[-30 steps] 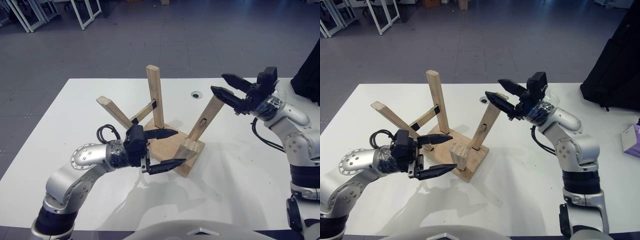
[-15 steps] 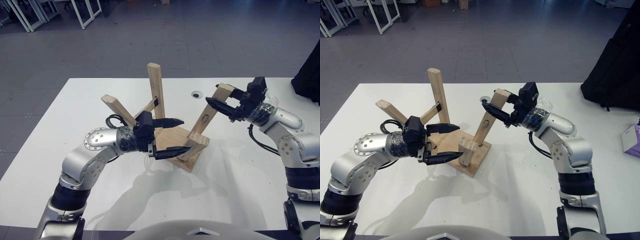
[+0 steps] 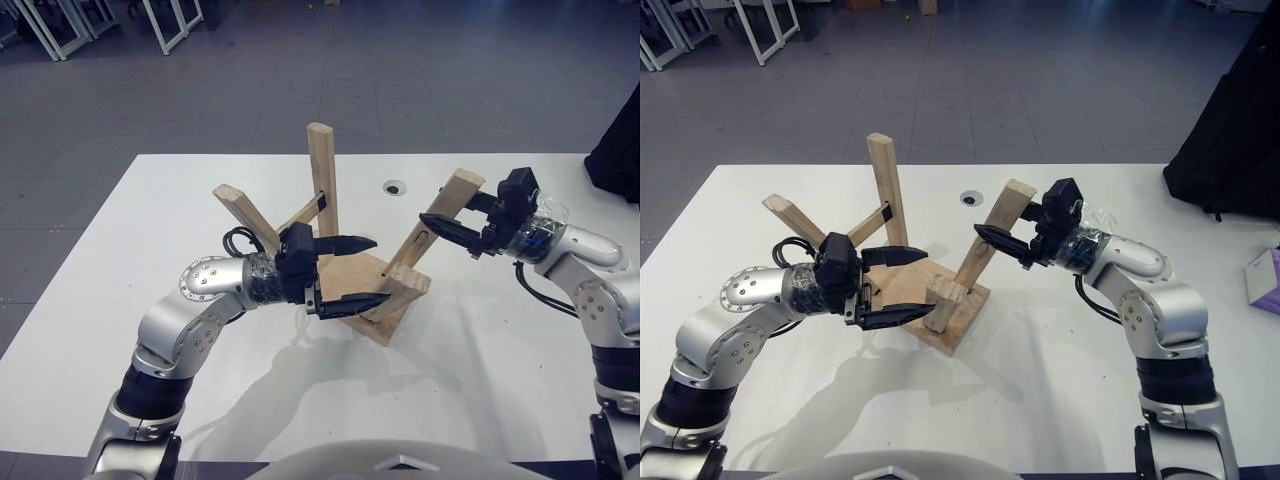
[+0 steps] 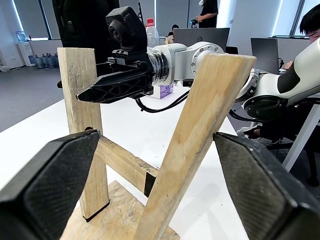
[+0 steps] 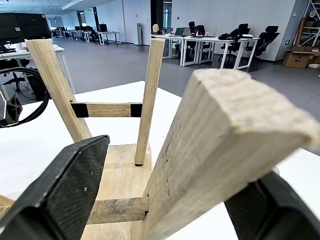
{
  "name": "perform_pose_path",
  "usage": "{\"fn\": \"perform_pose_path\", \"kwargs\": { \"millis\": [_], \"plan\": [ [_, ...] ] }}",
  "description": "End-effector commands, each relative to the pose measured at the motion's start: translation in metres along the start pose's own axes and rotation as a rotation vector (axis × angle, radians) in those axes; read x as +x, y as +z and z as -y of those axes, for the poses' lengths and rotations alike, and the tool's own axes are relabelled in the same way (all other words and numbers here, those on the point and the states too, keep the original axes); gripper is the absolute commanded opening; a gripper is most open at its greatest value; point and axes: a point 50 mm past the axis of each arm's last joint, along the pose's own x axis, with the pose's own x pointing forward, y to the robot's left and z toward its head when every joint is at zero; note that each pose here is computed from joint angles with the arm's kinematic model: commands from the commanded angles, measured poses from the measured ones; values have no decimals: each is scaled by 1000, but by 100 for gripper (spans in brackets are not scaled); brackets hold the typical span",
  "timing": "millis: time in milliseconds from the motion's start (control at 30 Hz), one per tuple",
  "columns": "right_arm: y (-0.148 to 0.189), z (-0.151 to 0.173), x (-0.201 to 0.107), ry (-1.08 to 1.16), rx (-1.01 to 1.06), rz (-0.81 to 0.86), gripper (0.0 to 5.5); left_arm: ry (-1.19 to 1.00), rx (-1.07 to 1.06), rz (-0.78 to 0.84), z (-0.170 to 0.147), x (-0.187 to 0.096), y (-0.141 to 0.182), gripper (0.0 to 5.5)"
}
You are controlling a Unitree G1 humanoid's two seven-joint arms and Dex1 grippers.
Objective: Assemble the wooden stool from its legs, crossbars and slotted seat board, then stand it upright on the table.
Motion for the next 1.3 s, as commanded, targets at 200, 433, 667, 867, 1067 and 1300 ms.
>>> {"fn": "perform_pose_path", "kwargs": {
  "millis": [200,433,667,867,1067,1300],
  "plan": [
    [20,-90,29,640,-87,76,351,329,21,-40,-38,-6,-2,417],
    [-16,-84,33,576,-233,-115,351,335,8,-49,-38,-10,-5,417],
    [-77,-79,21,646,-354,-471,351,347,-7,-66,-39,-16,-11,417],
    [-78,-69,26,571,-419,-459,351,349,-9,-77,-37,-18,-14,417],
    [-30,-49,28,385,-153,-152,351,373,2,-67,-35,-25,-13,417],
    [-23,-39,2,290,4,-93,351,480,-19,-129,-22,-64,-20,417]
  ]
}}
